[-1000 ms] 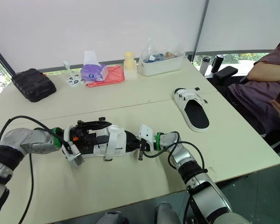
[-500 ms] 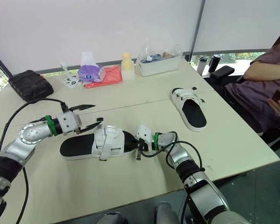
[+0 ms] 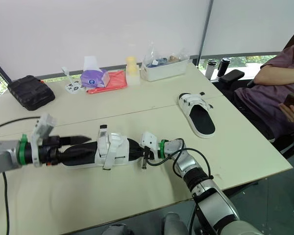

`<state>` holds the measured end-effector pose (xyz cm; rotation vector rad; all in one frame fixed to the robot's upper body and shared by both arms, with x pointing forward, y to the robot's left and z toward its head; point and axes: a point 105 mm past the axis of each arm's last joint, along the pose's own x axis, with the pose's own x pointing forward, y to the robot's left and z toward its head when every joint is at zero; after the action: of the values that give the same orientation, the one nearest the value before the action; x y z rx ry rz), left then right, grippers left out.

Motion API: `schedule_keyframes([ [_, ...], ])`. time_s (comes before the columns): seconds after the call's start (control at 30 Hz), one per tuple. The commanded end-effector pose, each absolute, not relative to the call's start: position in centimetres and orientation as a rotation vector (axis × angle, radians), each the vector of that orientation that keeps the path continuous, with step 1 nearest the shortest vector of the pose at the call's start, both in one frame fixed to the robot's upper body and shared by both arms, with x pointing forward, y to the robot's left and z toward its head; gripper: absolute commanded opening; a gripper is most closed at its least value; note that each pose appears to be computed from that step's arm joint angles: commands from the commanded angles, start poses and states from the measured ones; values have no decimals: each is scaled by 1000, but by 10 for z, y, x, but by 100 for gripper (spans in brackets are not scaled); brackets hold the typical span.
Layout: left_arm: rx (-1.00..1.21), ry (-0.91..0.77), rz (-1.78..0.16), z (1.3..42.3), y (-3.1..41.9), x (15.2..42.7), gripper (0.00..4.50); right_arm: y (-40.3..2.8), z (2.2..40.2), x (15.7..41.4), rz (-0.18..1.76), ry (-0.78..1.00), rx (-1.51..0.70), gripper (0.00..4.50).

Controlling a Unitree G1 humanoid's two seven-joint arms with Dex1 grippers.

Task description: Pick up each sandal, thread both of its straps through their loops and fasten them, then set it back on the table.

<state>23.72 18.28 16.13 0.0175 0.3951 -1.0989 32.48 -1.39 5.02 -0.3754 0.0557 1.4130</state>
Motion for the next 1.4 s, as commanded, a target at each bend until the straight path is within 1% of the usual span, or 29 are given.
schedule_keyframes([
  [0.03, 81, 321, -1115, 164, 169, 239, 344, -39, -18, 304, 1417, 370, -425, 0],
  [0.23, 100, 310, -1132, 154, 156, 248, 344, -37, -19, 303, 1421, 369, -424, 0],
  [0.47, 115, 352, -1147, 145, 151, 258, 344, -36, -19, 301, 1415, 364, -416, 0],
  [0.63, 104, 341, -1135, 149, 155, 262, 344, -37, -20, 300, 1412, 363, -412, 0],
  [0.73, 106, 365, -1143, 147, 158, 259, 344, -37, -20, 299, 1413, 364, -414, 0],
  [1.1, 94, 439, -1241, 125, 141, 245, 344, -34, -19, 301, 1416, 358, -414, 0],
  [1.2, 112, 483, -1264, 117, 144, 238, 344, -35, -19, 301, 1412, 359, -414, 0],
  [1.4, 106, 509, -1265, 107, 146, 235, 344, -34, -19, 301, 1407, 359, -408, 0],
])
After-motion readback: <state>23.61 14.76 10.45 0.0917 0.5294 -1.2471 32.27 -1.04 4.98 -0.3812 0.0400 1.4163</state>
